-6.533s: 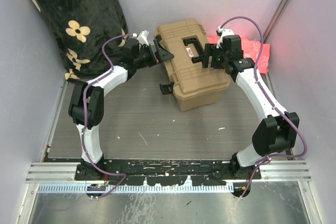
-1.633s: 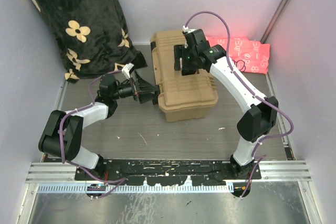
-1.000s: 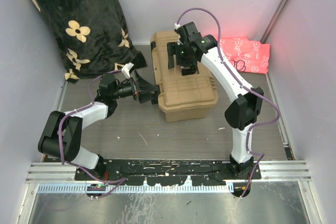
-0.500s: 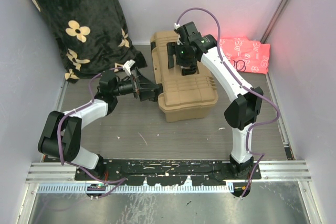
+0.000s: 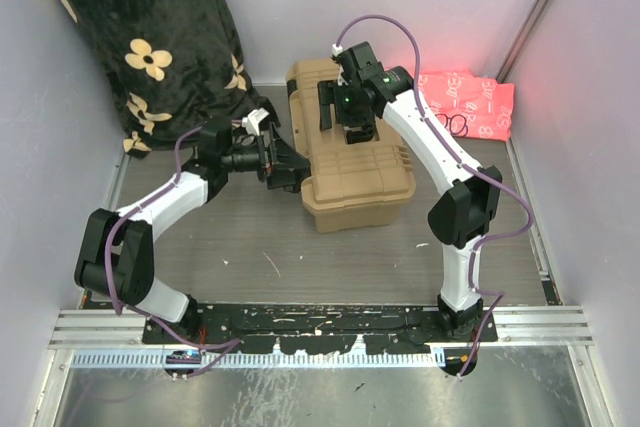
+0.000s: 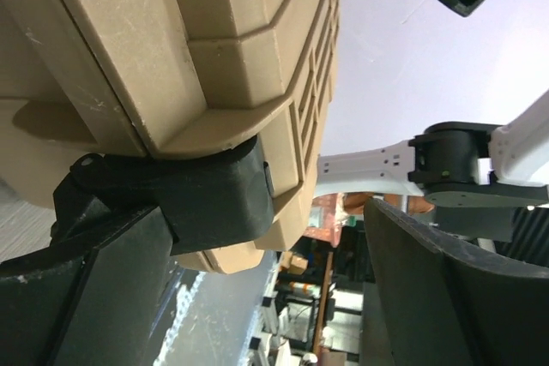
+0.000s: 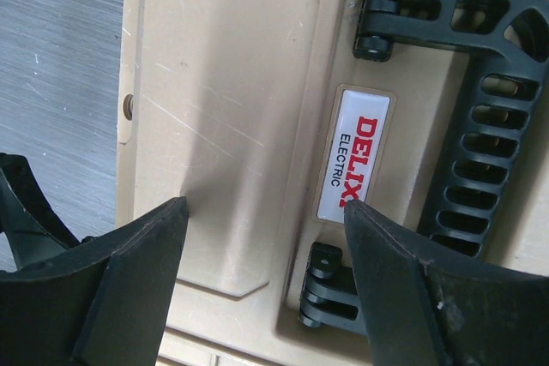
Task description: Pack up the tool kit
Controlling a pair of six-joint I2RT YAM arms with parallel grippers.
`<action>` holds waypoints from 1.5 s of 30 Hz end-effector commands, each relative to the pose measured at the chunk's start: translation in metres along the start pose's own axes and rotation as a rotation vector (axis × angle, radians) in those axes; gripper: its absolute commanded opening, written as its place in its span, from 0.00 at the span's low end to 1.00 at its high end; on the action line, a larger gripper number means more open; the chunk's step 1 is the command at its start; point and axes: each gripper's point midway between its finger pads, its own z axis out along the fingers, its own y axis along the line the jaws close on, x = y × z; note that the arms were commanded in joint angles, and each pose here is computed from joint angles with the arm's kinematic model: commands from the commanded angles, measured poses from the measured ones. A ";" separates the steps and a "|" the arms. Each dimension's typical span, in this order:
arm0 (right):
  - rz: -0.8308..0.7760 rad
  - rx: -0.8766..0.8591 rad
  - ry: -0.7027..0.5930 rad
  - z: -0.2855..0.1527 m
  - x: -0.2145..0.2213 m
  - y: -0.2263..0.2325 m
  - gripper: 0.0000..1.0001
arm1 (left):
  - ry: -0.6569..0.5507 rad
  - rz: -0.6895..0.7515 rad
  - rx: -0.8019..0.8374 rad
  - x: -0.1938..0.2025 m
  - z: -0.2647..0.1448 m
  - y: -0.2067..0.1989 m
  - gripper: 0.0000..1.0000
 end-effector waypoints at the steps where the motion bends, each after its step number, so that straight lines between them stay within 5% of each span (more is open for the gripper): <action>1: -0.002 0.047 0.229 0.026 0.062 -0.010 0.79 | 0.050 0.109 -0.031 0.002 0.004 -0.016 0.88; 12: 0.004 0.043 0.229 0.029 0.066 -0.011 0.79 | 0.004 0.080 -0.132 0.006 -0.005 -0.006 0.56; 24: 0.007 0.042 0.232 0.028 0.069 -0.011 0.79 | -0.036 0.043 -0.185 0.005 -0.008 0.004 0.44; 45: 0.007 0.050 0.211 0.021 0.064 -0.012 0.79 | -0.082 -0.155 -0.392 0.002 -0.009 0.062 0.53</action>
